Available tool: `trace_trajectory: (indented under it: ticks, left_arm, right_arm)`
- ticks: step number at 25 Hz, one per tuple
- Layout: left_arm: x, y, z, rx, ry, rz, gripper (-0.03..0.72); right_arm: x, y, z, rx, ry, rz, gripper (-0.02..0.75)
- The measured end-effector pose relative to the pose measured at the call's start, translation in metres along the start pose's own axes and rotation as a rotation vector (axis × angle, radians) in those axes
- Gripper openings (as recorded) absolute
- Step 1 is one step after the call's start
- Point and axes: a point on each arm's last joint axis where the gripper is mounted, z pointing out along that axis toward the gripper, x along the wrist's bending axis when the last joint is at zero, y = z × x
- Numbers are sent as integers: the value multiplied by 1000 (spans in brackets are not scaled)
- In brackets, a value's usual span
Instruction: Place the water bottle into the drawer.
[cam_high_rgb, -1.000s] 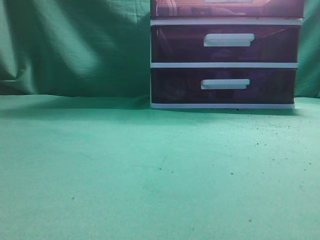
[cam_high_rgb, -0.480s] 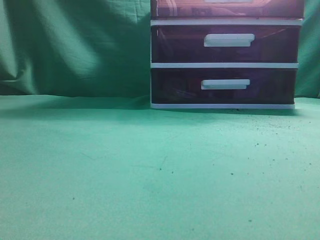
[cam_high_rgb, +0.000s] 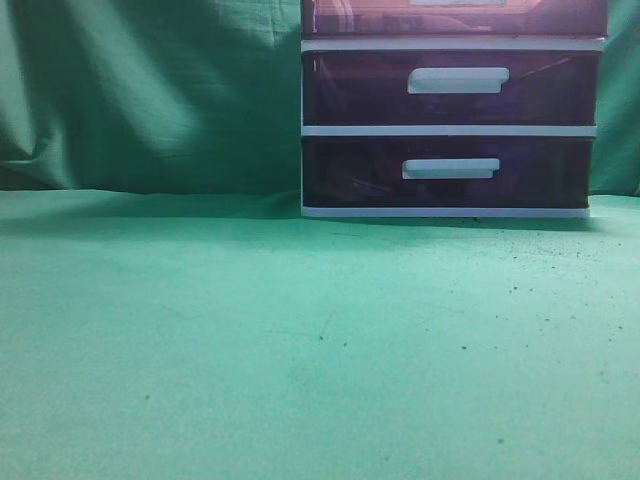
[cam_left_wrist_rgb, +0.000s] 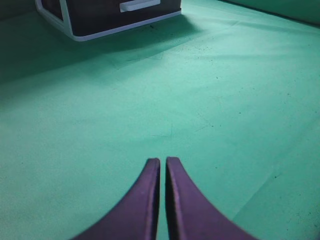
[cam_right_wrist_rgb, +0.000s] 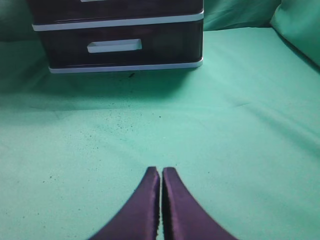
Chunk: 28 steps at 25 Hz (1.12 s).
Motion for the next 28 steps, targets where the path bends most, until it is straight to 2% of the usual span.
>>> trace_trajectory:
  ticks: [18,19,22,25,28]
  left_arm:
    - [1,0,0,-1,12,-3,0]
    - [2,0,0,-2,34,-5,0]
    - [10,0,-1,-8,184,-13,0]
    - [19,-10,2,-26,369,-57,0]
    - [27,-20,5,-75,515,-105,0]
  right_arm:
    - [0,0,0,3,-3,-6,0]
    - [0,0,0,3,-3,-6,0]
    - [0,0,0,3,-3,-6,0]
    - [0,0,0,3,-3,-6,0]
    - [0,0,0,3,-3,-6,0]
